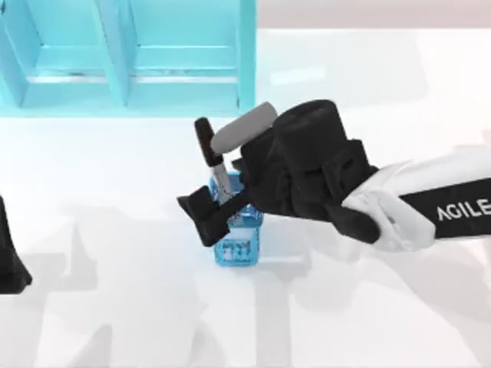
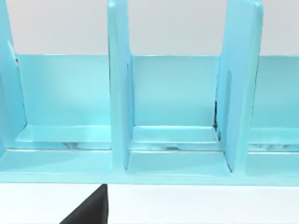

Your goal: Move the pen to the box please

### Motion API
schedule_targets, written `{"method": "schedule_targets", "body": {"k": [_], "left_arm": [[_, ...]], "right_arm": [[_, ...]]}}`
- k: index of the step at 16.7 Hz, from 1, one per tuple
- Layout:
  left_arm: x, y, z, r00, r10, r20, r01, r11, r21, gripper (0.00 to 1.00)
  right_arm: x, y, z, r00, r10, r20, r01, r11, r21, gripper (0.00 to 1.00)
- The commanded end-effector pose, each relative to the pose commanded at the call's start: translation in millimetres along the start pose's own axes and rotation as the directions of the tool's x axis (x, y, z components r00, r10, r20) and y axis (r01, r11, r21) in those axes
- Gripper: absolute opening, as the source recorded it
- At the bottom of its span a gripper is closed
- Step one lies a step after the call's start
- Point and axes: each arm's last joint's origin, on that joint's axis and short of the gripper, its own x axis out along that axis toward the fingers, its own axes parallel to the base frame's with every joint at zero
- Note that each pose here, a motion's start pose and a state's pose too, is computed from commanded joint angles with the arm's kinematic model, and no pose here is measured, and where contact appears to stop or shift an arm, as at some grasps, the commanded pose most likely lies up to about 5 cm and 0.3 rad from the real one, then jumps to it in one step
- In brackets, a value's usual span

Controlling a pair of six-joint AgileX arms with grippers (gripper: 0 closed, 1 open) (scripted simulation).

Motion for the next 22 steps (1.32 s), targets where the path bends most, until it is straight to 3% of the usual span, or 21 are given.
{"method": "schedule_targets", "body": {"k": [5,18,22], "left_arm": [[0.0,0.0,0.0,1.000,0.000,0.000,0.000,1.000,0.000,1.00],[0.0,0.0,0.0,1.000,0.000,0.000,0.000,1.000,0.000,1.00],[0.0,0.0,0.0,1.000,0.000,0.000,0.000,1.000,0.000,1.00]], "right_arm": [[5.1,0.5,-0.3,1.000,0.000,0.002,0.000,1.000,0.000,1.00],[5.1,0.5,-0.3,1.000,0.000,0.002,0.000,1.000,0.000,0.02],[5.1,0.5,-0.3,1.000,0.000,0.002,0.000,1.000,0.000,0.00]]}}
